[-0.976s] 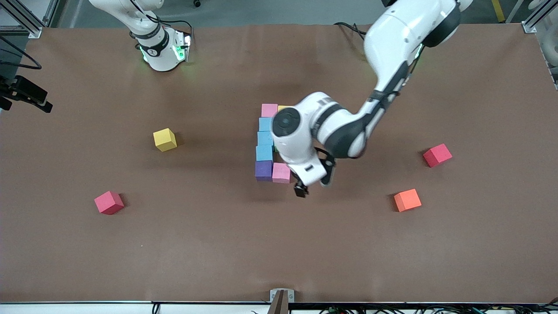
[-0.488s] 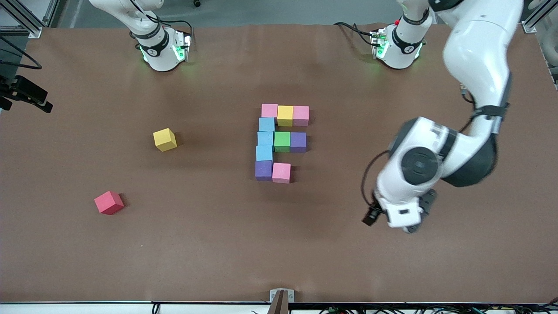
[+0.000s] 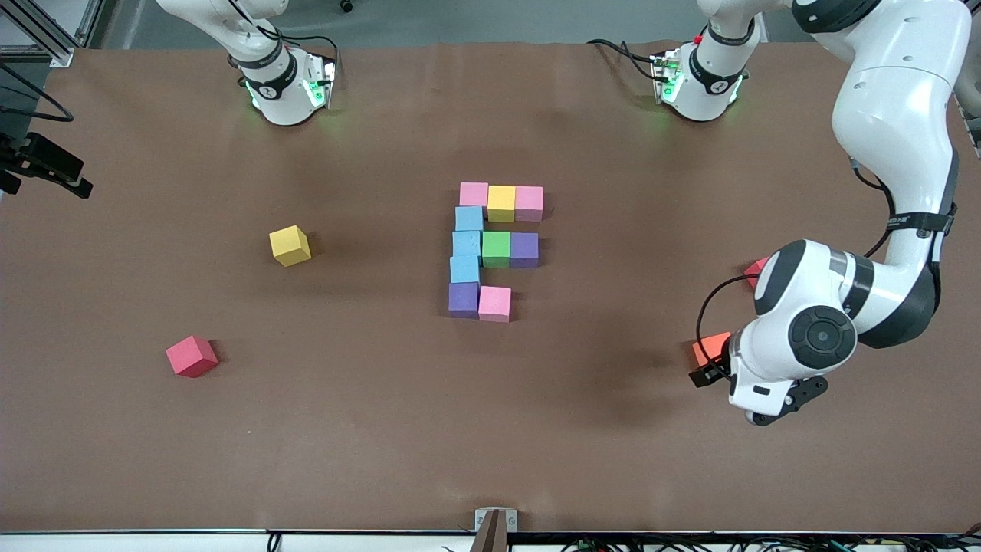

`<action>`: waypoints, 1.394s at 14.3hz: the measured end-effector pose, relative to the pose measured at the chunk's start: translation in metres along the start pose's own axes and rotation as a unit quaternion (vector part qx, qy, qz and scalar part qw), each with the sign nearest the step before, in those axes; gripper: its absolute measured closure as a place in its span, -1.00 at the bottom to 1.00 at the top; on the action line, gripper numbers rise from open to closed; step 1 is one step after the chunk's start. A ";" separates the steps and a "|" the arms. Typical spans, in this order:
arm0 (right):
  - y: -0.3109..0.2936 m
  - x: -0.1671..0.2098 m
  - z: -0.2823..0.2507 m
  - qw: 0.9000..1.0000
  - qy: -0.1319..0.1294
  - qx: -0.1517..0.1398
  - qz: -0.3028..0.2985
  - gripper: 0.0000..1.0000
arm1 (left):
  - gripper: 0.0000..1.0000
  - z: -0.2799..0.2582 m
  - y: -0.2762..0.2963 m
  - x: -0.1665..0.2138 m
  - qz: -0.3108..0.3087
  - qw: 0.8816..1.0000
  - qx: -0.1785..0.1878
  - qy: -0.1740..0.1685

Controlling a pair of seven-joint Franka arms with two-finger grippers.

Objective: Arrange 11 blocks into digit 3
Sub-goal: 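Move the left gripper to the orange cube and grasp it, then place the orange cube beside the pink cube with the left gripper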

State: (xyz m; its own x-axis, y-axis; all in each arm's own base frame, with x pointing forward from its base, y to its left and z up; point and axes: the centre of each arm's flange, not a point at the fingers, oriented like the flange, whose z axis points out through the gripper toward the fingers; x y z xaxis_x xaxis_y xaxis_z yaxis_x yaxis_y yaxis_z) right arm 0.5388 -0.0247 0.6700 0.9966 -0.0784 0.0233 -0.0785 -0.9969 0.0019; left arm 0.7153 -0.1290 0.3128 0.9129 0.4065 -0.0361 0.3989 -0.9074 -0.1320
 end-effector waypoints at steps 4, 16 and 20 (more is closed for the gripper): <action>0.000 0.000 0.000 1.000 0.000 0.000 0.000 -1.00 | -0.99 0.038 -0.017 -0.002 0.056 0.997 -0.025 0.040; 0.000 0.000 0.000 1.000 0.000 0.000 0.000 -1.00 | -0.94 0.112 -0.037 -0.018 0.084 0.995 -0.026 0.039; 0.000 0.000 0.000 1.000 0.000 0.000 0.000 -1.00 | -0.33 0.117 -0.033 -0.019 0.063 0.997 -0.034 0.033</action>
State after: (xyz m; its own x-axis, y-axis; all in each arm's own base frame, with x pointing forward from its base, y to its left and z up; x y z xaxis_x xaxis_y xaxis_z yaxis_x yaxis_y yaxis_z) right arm 0.5389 -0.0246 0.6701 0.9966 -0.0784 0.0239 -0.0784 -0.9969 0.0019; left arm 0.6741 -0.0942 0.2022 0.9591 0.2826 0.0182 0.2832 -0.9569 -0.0638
